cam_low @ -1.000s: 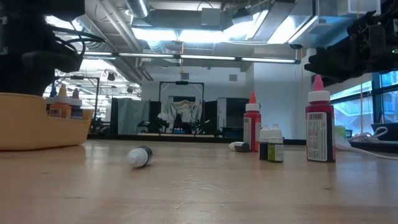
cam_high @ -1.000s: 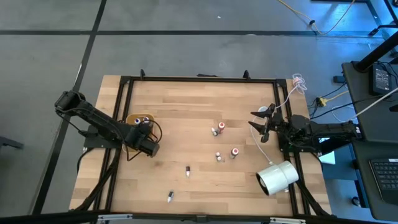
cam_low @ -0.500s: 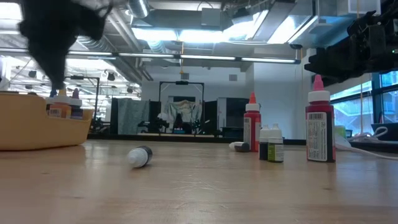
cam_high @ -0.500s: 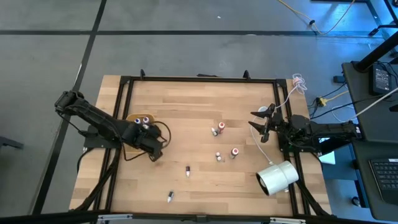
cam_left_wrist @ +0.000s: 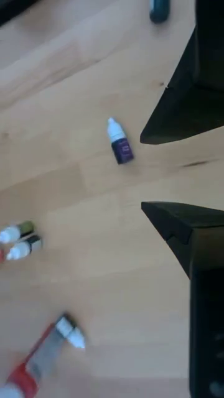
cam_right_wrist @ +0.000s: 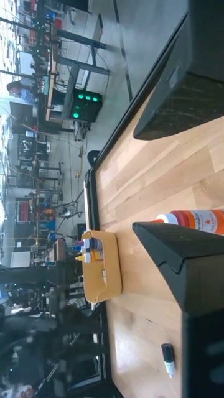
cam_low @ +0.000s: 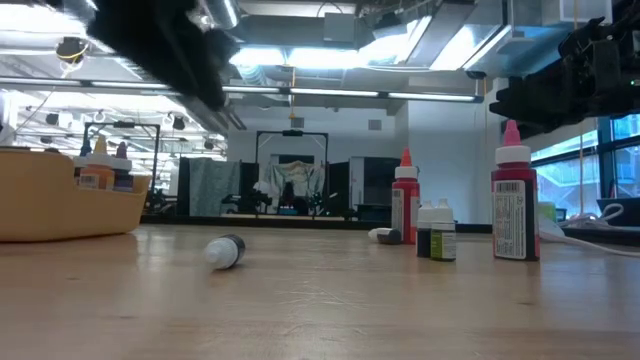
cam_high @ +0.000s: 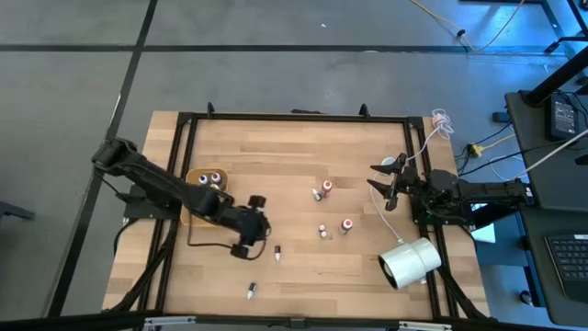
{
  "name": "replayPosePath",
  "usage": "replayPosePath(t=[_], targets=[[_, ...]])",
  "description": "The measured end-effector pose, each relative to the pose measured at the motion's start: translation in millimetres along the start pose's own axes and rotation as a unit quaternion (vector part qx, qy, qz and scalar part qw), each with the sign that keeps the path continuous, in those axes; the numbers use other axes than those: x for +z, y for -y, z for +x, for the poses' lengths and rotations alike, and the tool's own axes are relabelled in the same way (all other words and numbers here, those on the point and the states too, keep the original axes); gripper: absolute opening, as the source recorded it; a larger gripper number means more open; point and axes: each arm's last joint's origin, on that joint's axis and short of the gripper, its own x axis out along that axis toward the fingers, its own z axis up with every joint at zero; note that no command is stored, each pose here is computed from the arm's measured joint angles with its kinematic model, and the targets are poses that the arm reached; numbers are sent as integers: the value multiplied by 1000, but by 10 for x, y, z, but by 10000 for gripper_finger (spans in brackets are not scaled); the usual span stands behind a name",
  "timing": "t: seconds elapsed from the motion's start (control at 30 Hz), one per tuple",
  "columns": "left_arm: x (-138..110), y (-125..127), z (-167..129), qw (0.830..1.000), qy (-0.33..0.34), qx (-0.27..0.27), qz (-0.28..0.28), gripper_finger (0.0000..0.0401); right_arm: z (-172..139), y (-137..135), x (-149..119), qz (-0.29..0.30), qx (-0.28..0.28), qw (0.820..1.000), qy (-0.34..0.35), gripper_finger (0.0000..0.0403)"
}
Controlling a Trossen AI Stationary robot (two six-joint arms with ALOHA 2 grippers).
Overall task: Pick & Place food coloring
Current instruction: Put the small purple food coloring bottle into the yellow bin
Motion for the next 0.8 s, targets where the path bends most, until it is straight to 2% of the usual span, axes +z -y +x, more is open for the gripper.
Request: replayPosePath(t=[0.17, 0.4, 0.53, 0.63, 0.8], targets=[[125, -27, 341, 998, -28, -32, 50, 152, 0, 0, 1, 0, 0, 1000, 0, 229], [366, -35, 733, 988, -48, -44, 141, 157, 0, 0, 1, 1, 0, 1000, 0, 229], [367, -16, 901, 982, -68, -50, 170, 154, 0, 0, 1, 1, 0, 1000, 0, 229], [346, 3, 928, 978, -83, -59, 182, 153, 0, 0, 1, 1, 0, 1000, 0, 229], [333, 31, 924, 977, -84, -102, 167, 157, 0, 0, 0, 0, 0, 1000, 0, 229]])
